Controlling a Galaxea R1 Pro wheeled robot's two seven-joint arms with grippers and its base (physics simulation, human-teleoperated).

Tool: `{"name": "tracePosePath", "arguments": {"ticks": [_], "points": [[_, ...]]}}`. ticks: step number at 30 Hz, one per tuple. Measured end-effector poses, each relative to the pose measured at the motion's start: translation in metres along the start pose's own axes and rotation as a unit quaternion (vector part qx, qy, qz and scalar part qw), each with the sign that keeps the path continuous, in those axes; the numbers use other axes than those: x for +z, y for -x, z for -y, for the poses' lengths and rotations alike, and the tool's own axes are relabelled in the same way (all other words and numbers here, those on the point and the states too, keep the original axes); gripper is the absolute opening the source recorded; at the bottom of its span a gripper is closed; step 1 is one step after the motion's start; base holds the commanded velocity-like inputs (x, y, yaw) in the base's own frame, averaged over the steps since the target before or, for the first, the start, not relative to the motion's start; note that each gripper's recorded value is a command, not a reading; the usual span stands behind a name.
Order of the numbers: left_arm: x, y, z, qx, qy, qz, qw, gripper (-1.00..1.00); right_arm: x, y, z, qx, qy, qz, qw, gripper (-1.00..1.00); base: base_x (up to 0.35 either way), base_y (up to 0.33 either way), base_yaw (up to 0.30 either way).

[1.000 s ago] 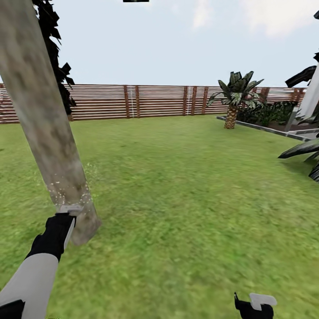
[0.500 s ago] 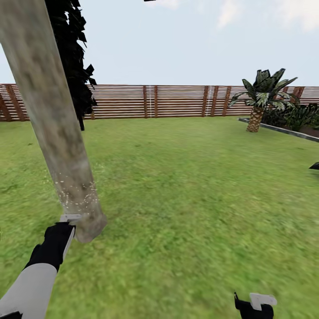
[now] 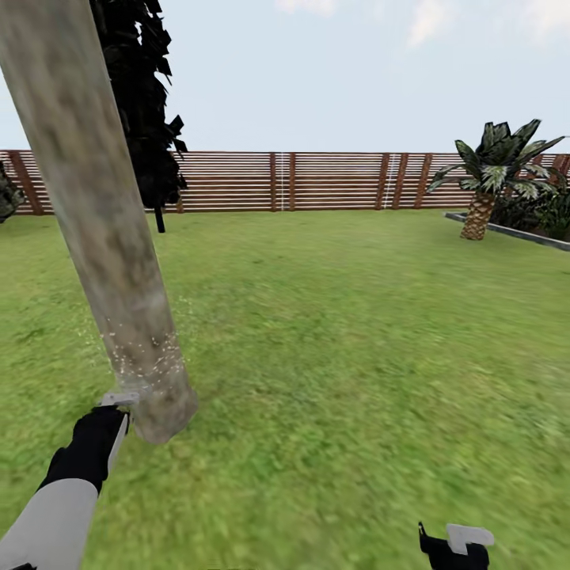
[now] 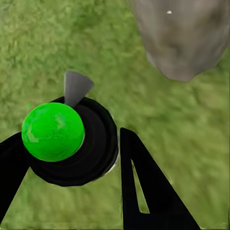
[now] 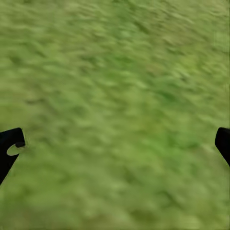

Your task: In the garden, pick up the pesticide atomizer on the floor and spray pesticide onto both trees until each tree trunk is fully covered.

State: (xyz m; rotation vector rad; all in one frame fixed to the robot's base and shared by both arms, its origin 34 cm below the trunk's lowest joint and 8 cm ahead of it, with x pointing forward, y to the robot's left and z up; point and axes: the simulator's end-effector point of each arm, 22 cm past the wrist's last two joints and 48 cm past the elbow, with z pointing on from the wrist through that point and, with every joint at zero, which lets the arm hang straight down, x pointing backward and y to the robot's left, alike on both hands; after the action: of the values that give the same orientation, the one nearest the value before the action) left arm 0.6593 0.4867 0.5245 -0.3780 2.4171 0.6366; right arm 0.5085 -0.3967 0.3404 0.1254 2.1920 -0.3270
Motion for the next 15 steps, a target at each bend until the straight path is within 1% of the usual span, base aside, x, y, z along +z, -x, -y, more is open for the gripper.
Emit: {"name": "tracePosePath", "arguments": {"ticks": [2,3,5,7,9,10,12,14,15], "points": [[0.001,-0.005,0.001,-0.008,-0.003,-0.005,1.0,-1.0,0.0,0.0,0.0,0.0,0.0,0.0,1.0,1.0,0.0,0.0,0.276],[0.001,-0.006,0.002,-0.008,-0.004,-0.006,0.9999,-1.0,0.0,0.0,0.0,0.0,0.0,0.0,1.0,1.0,0.0,0.0,0.276],[0.005,-0.019,0.009,-0.002,-0.01,-0.02,0.9997,-1.0,0.0,0.0,0.0,0.0,0.0,0.0,1.0,1.0,-0.003,0.0,0.224],[0.006,-0.025,0.016,0.002,-0.017,-0.026,0.9995,-1.0,0.0,0.0,0.0,0.0,0.0,0.0,1.0,1.0,-0.145,0.0,0.068],[0.005,-0.026,0.022,0.003,-0.022,-0.027,0.9994,-1.0,0.0,0.0,0.0,0.0,0.0,0.0,1.0,1.0,-0.304,0.0,0.011],[0.006,-0.018,0.023,0.0,-0.023,-0.005,0.9997,-1.0,0.0,0.0,0.0,0.0,0.0,0.0,1.0,1.0,-0.335,0.0,0.001],[0.011,-0.031,0.024,0.005,-0.023,-0.005,0.9997,-1.0,0.0,-0.001,0.0,-0.001,0.001,-0.001,1.0,1.0,-0.338,0.0,0.001],[0.016,-0.044,0.026,0.01,-0.025,0.004,0.9996,-1.0,0.0,-0.001,-0.002,-0.006,0.004,-0.001,1.0,1.0,-0.34,0.0,0.0],[0.025,-0.066,0.047,0.024,-0.071,0.03,0.9967,-1.0,0.0,-0.001,-0.009,-0.03,0.019,0.0,0.9994,1.0,-0.341,0.0,0.0]]}}
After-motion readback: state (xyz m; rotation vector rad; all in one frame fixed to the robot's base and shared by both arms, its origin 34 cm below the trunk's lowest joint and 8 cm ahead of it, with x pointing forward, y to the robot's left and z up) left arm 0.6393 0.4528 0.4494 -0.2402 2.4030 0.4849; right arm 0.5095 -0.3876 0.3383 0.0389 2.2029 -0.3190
